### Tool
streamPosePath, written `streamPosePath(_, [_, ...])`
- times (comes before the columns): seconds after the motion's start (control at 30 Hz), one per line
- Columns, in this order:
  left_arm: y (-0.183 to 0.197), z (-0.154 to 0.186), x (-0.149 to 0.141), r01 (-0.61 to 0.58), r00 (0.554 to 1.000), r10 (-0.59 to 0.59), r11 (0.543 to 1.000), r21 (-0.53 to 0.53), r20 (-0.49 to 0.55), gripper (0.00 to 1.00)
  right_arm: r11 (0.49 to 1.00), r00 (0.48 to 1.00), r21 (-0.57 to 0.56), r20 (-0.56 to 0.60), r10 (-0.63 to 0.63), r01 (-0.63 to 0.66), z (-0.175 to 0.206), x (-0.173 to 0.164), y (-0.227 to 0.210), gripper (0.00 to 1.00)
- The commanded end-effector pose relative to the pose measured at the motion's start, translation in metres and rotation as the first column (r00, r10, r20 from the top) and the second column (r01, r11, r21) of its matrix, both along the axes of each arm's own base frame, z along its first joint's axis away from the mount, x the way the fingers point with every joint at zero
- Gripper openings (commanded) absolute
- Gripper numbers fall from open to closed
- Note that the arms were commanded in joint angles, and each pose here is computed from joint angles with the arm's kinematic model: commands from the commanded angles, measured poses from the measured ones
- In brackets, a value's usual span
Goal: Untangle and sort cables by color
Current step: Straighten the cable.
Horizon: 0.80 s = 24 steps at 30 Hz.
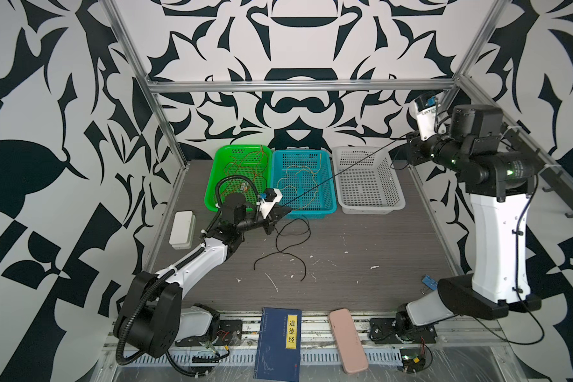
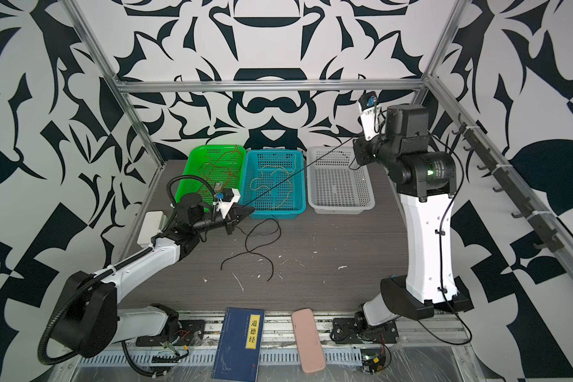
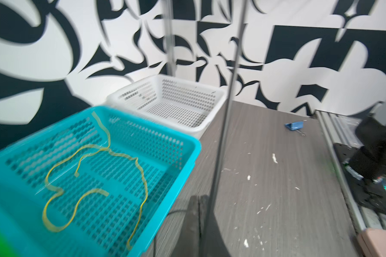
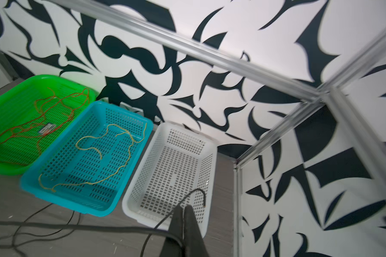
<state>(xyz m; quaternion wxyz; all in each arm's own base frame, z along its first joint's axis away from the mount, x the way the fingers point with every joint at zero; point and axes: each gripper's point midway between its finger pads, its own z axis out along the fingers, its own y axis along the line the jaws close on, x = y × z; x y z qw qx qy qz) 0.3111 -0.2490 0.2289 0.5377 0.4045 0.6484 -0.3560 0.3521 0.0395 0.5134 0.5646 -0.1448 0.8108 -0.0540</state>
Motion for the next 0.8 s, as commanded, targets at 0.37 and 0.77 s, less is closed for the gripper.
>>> streamPosePath(0.37, [0.040, -0.073, 0.018, -0.170, 0.945, 0.191, 0.980, 0.100, -0.267, 0.00, 0.808, 0.387, 0.276, 0.767, -0.512, 0.521, 0.245, -0.156, -0.125, 0.00])
streamPosePath(0.77, [0.017, 0.066, 0.053, -0.062, 0.975, 0.028, 0.987, -0.149, -0.220, 0.00, 0.889, 0.530, 0.271, 0.724, -0.441, 0.369, 0.215, -0.122, -0.100, 0.00])
